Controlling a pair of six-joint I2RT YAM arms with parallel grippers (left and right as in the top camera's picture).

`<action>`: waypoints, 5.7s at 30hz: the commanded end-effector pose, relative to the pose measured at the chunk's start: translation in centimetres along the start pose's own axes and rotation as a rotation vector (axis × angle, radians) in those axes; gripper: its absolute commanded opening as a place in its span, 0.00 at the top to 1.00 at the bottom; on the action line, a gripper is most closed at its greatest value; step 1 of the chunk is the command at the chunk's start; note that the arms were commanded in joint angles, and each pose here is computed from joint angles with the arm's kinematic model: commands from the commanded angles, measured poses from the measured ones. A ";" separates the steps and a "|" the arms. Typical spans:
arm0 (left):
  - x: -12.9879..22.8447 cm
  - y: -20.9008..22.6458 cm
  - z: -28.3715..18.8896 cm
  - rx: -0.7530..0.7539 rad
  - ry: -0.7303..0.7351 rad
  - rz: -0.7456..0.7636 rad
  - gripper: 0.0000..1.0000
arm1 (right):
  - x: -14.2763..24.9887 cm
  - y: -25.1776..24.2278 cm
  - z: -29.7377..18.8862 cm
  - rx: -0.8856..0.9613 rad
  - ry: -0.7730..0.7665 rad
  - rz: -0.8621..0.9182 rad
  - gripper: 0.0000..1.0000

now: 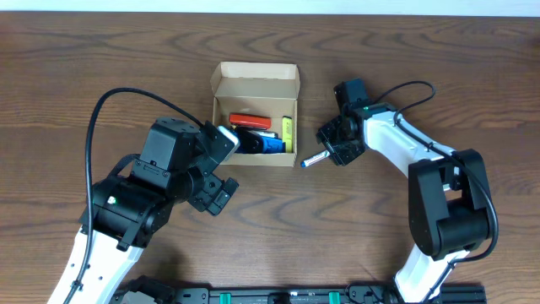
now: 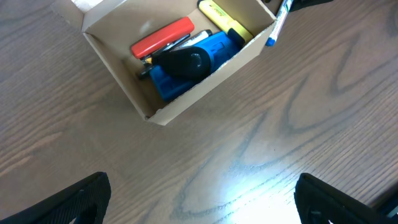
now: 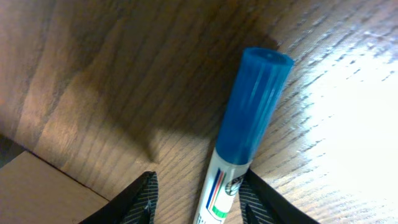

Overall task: Pack container
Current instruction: 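Reach the right gripper to the blue marker and grasp it, then carry the blue marker over the box and lower it inside, then release the blue marker and withdraw the right gripper, then move both grippers to the box's far lid flap on either side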

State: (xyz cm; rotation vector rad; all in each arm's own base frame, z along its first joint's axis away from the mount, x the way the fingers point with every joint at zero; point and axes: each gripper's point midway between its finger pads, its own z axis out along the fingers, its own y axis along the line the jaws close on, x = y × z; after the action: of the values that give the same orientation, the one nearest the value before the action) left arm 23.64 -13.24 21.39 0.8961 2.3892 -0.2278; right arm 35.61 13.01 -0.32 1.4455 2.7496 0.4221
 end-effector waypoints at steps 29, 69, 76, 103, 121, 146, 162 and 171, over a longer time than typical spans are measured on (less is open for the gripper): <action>-0.5 0.1 -0.6 -0.005 -0.022 -0.004 0.05 | -2.0 -5.8 0.2 0.354 -0.084 -0.049 0.99; -0.5 0.1 -0.6 -0.005 -0.022 -0.004 0.05 | 14.7 17.7 -12.7 -0.253 -0.236 -2.276 0.99; -0.5 0.1 -0.6 -0.005 -0.022 -0.004 0.05 | 15.0 15.3 -11.4 -0.224 -0.154 -2.555 0.99; -0.6 0.1 -0.6 -0.005 -0.022 -0.004 0.05 | 15.6 15.6 -7.7 -0.320 -0.200 -2.433 0.57; -0.5 0.1 -0.6 -0.005 -0.022 -0.004 0.05 | 12.2 14.4 -25.5 -0.439 -0.410 -1.710 0.60; -2.2 0.8 -0.7 -0.040 -0.086 0.006 0.05 | 1.7 2.9 -15.9 -0.133 -0.104 -1.021 0.98; -2.7 9.9 4.3 0.078 -0.143 -0.342 0.05 | 0.9 4.1 -10.9 -0.265 -0.156 -0.906 0.99; -1.3 16.6 10.2 0.182 -0.197 -0.626 0.05 | -0.1 6.8 -10.9 -0.348 -0.231 -0.900 0.99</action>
State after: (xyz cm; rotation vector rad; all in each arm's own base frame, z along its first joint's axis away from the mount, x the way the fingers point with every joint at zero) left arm 38.76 -4.37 14.75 0.2487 2.4373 -0.5669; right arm 39.39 14.30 12.60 0.0578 2.5927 0.5670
